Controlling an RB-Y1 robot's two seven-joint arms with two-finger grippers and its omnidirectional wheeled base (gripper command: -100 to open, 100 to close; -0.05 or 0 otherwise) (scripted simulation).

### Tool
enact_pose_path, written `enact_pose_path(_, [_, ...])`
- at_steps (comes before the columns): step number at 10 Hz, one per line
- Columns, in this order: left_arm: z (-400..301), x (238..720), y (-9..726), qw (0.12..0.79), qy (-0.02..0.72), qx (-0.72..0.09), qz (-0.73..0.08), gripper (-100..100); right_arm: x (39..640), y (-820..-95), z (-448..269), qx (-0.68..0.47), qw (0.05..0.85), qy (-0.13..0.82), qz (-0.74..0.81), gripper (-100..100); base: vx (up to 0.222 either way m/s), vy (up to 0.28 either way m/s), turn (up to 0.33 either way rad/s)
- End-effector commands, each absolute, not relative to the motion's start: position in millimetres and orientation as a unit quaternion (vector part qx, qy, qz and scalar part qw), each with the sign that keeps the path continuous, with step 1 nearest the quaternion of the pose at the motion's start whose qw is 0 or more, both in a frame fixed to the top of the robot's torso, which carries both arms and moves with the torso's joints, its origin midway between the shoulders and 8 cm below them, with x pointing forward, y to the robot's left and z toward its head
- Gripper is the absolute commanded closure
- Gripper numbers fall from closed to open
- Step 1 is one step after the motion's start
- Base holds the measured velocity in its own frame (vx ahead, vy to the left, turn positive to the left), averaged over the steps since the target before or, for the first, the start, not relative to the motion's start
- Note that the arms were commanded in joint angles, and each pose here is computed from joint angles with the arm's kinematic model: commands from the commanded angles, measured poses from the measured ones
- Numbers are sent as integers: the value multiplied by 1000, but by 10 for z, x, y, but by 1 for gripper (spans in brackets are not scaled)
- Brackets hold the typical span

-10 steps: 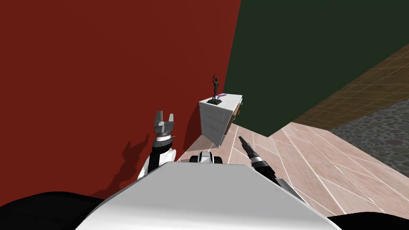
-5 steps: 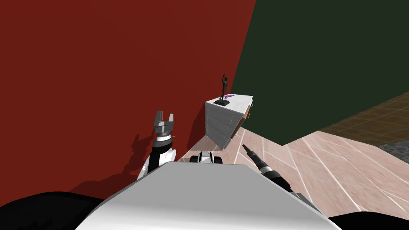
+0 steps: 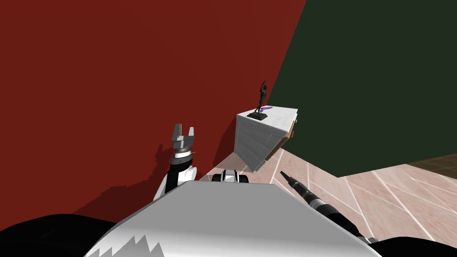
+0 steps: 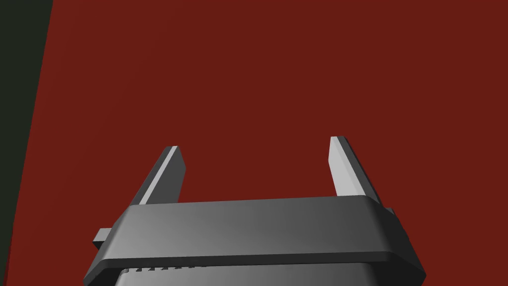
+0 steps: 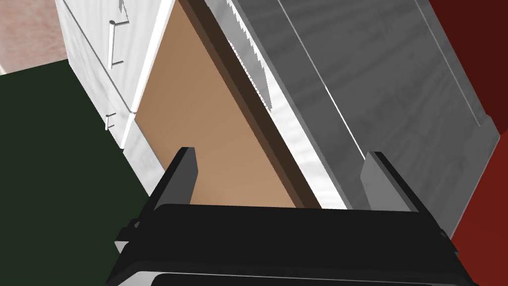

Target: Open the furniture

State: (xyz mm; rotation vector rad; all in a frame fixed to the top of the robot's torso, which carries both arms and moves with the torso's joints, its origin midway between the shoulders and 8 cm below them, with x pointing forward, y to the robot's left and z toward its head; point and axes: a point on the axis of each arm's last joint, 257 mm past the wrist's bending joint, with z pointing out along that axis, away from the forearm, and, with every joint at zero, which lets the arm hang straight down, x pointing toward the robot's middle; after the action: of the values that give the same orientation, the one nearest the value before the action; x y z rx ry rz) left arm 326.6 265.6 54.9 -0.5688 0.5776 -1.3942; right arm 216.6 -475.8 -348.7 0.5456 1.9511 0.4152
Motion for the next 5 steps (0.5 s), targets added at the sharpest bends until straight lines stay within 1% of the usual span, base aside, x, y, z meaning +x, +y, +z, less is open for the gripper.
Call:
enact_pose_path(1, [549, 3266, 2656, 692, 258, -255, -624, 0, 1901, -5060, -3608, 204, 481, 843, 126, -100, 68, 41, 161])
enact_pose_path(3, [549, 3266, 2657, 692, 259, -255, -624, 0, 1834, -5126, -3661, 210, 476, 846, 119, -100, 13, 22, -33])
enact_pose_path(4, [549, 3266, 2657, 692, 259, -255, -624, 0, 1630, -5363, -3710, 194, 454, 865, 88, -100, 18, 32, 259])
enact_pose_path(5, [549, 3267, 2656, 692, 258, -255, -624, 0, 1399, -5594, -3763, 185, 432, 881, 57, -100, 64, 50, 374])
